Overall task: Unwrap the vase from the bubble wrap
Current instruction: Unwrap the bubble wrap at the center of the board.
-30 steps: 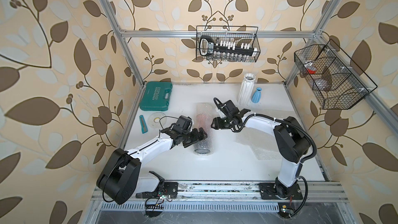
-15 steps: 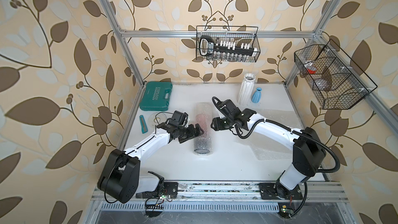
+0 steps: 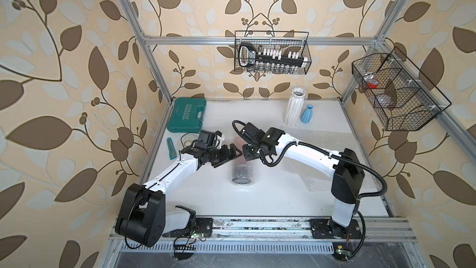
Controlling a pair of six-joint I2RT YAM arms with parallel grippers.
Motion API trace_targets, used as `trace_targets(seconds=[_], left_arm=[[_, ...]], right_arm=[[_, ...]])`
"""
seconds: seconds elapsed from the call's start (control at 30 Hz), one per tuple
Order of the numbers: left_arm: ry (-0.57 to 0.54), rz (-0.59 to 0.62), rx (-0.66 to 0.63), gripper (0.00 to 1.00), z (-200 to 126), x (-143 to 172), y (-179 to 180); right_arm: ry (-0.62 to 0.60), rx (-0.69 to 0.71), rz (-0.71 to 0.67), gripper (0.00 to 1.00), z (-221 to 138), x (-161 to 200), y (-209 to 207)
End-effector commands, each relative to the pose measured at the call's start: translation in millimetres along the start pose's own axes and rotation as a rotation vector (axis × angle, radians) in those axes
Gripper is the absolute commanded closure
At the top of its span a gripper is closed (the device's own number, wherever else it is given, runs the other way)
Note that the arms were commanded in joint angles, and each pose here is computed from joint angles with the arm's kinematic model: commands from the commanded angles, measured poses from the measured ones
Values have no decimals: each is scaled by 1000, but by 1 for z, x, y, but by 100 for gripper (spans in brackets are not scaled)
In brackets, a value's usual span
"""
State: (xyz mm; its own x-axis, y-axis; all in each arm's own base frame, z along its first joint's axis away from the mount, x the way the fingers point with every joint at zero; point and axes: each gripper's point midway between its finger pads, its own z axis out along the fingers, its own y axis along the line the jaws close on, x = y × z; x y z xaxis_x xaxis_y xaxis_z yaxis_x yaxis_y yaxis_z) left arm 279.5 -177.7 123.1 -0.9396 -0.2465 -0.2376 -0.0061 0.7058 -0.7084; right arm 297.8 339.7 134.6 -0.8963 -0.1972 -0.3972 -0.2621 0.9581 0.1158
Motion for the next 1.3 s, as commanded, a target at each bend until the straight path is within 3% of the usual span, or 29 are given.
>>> trace_targets(seconds=[0.0, 0.73, 0.97, 1.27], left_arm=[[-7, 4, 32, 1, 0, -5, -6], [130, -74, 79, 1, 39, 6, 8], [144, -97, 59, 3, 44, 11, 17], [144, -99, 38, 5, 45, 13, 22]], right_arm=[[36, 96, 1, 54, 3, 7, -11], [74, 131, -33, 55, 12, 12, -4], [35, 85, -16, 57, 7, 6, 4], [106, 130, -38, 63, 19, 22, -4]])
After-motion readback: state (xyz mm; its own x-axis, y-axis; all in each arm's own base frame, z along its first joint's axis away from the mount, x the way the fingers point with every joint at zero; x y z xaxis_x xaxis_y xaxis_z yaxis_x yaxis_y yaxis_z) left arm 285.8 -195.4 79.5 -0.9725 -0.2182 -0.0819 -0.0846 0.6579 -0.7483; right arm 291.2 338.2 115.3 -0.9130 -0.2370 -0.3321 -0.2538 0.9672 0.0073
